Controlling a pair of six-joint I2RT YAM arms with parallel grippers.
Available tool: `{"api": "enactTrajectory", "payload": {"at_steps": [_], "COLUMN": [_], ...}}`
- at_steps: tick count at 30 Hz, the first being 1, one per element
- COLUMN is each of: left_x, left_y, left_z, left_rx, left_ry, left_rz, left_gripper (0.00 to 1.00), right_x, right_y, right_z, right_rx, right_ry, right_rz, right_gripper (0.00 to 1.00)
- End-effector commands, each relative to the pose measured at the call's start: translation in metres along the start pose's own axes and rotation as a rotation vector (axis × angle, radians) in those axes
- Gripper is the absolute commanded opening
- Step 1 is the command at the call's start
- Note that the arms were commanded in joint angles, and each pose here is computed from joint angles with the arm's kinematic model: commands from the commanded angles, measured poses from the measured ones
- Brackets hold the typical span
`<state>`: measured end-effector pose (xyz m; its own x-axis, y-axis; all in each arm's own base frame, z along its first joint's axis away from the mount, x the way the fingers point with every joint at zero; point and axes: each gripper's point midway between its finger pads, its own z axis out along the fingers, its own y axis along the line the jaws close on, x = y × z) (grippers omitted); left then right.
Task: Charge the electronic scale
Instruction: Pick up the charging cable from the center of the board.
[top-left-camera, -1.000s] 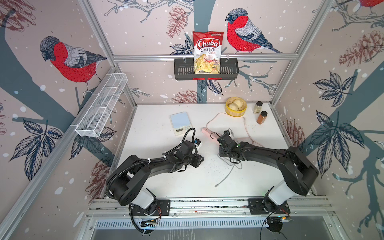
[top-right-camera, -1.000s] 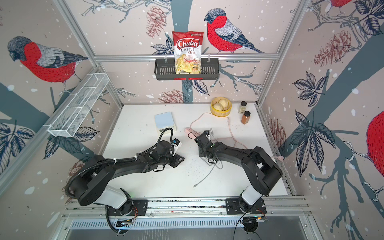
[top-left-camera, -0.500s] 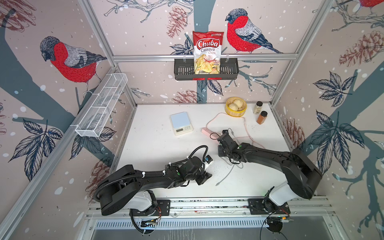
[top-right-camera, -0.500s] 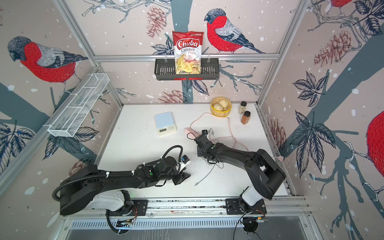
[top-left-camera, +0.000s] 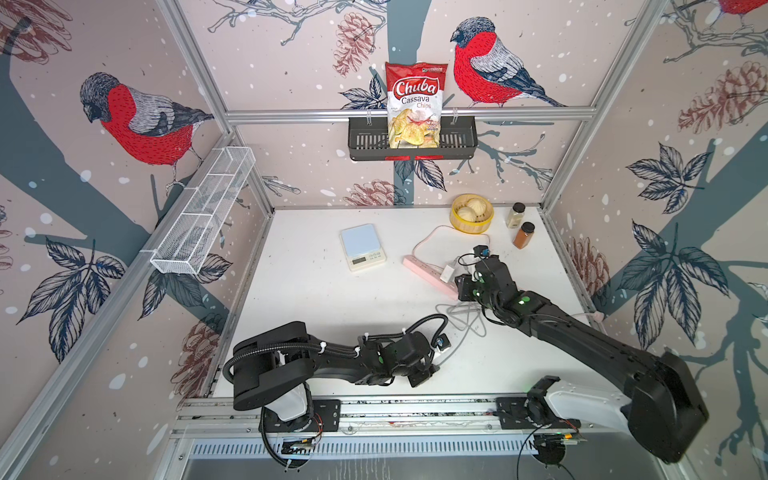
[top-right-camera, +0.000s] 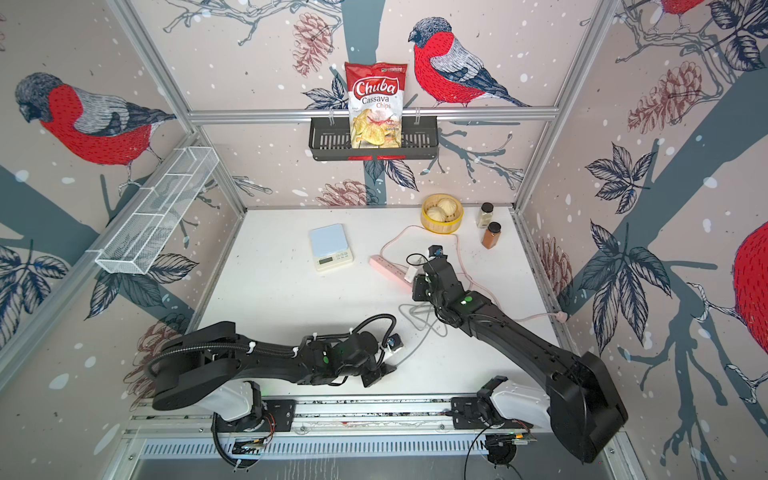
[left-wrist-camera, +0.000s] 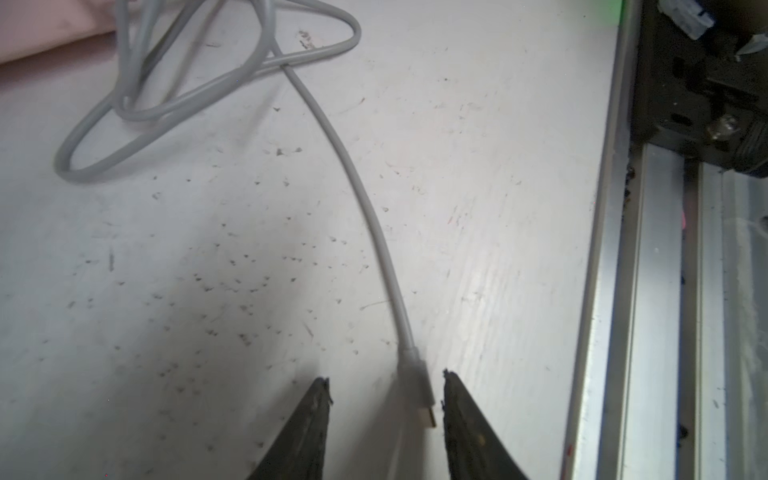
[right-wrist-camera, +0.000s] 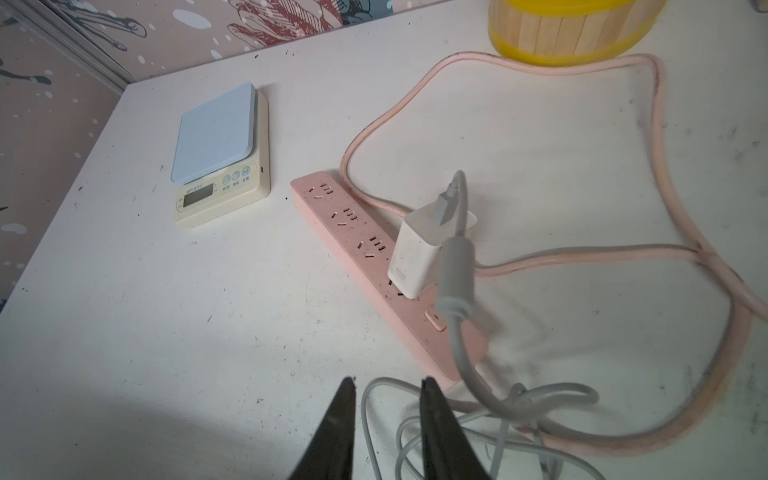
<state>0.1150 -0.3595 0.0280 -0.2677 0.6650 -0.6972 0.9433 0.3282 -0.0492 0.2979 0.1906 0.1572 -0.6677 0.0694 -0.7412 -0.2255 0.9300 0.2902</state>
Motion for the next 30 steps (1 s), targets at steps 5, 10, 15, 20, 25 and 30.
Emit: {"api": "enactTrajectory", "payload": {"at_steps": [5,10,15,20,25,30], "left_x": [-0.006,-0.002,-0.01,-0.03,-0.046,-0.06], "left_y": [-0.006,0.0,0.007,0.01,0.021,0.026], "left_z": [0.014,0.014,-0.004,-0.034,-0.073,-0.115], "left_rx": [0.011,-0.028,-0.07,-0.051,0.014,0.022], "left_ry": [-0.01,0.021,0.015,0.003,0.008,-0.01], "left_rz": [0.012,0.019,0.045,0.077,0.065,0.121], "left_gripper": [0.43,0.23,0.0,0.0,0.0,0.0], "right_x": [0.0,0.002,-0.006,-0.015,-0.019,0.0], "right_y": [-0.009,-0.009,-0.002,0.011,0.043,0.082], "right_z": [-0.014,-0.016,-0.023,-0.034,-0.055,-0.071], "right_rx": [-0.016,-0.02,-0.06,-0.137,-0.286,-0.442], "right_ry": [-0.027,-0.017,-0.047,-0.108,-0.183,-0.18], "right_rz": [0.008,-0.005,-0.043,-0.117,-0.275,-0.511], "right_gripper": [0.31,0.33,0.38,0.42,0.48,0.59]}}
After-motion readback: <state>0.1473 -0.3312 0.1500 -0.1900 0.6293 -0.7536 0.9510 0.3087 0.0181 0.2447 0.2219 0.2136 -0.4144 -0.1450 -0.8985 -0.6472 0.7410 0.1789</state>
